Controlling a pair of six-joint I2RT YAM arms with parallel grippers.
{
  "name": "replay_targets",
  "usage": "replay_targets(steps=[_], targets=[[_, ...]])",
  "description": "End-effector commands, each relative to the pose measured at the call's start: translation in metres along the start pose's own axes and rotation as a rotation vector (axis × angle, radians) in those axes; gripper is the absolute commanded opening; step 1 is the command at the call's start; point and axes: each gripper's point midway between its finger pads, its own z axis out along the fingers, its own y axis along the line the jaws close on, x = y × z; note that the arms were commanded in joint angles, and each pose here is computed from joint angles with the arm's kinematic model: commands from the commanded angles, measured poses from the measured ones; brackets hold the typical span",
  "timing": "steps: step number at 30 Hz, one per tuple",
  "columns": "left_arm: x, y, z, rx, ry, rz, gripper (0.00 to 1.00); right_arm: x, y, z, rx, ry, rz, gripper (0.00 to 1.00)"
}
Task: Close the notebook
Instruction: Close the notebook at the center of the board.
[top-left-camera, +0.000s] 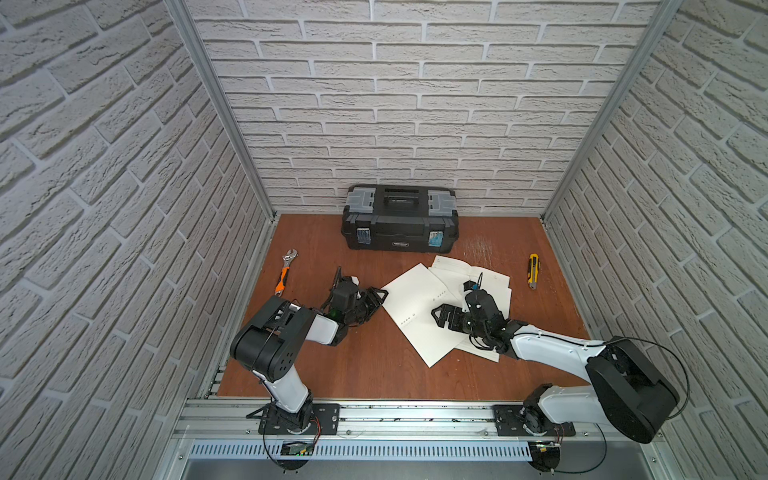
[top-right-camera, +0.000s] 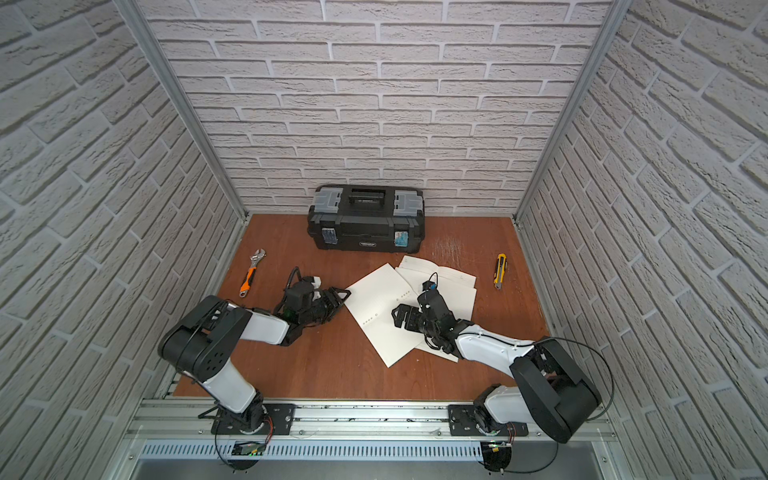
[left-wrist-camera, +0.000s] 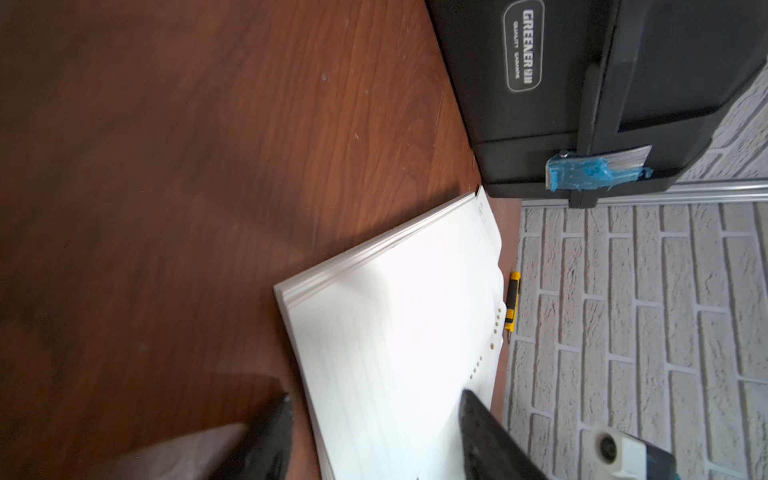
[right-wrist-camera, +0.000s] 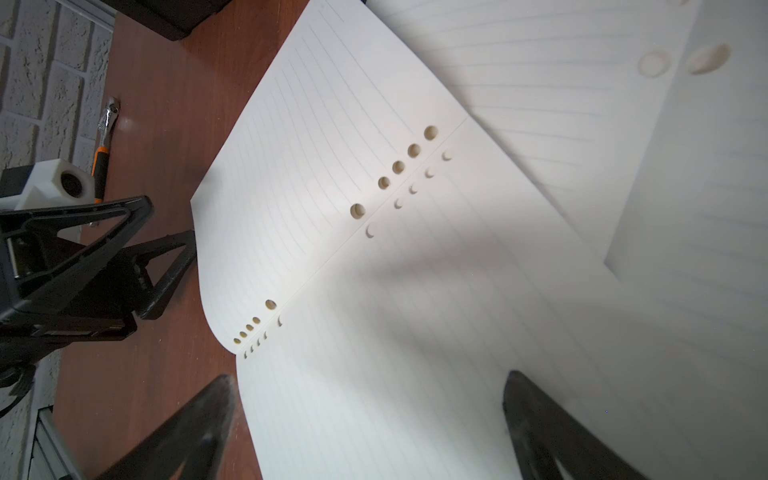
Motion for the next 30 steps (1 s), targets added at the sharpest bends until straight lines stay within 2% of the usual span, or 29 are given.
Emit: replay_targets(steps=[1, 10, 14, 19, 21, 25, 30], targets=[[-0.001, 0.006, 0.002, 0.008, -0.008, -0.099, 0.63, 0.002, -0.001, 0.005, 0.003, -0.003, 0.012, 1.0], [0.007, 0.032, 0.013, 0.003, 0.004, -0.089, 0.61, 0.005, -0.006, 0.004, 0.012, -0.001, 0.009, 1.0], [0.011, 0.039, 0.013, 0.059, 0.003, -0.061, 0.59, 0.007, -0.008, 0.005, 0.015, 0.0, 0.01, 1.0], [0.026, 0.048, 0.02, 0.117, 0.065, -0.005, 0.51, 0.011, -0.01, 0.008, 0.009, 0.005, 0.016, 1.0], [0.031, 0.045, 0.022, 0.131, 0.089, 0.053, 0.49, 0.011, -0.008, 0.01, 0.001, 0.006, 0.017, 1.0], [0.031, 0.035, 0.024, 0.159, 0.1, 0.113, 0.5, 0.012, -0.009, 0.009, 0.001, 0.006, 0.019, 1.0], [0.032, 0.036, 0.035, 0.133, 0.132, 0.165, 0.48, 0.013, -0.01, 0.008, -0.001, 0.006, 0.018, 1.0]])
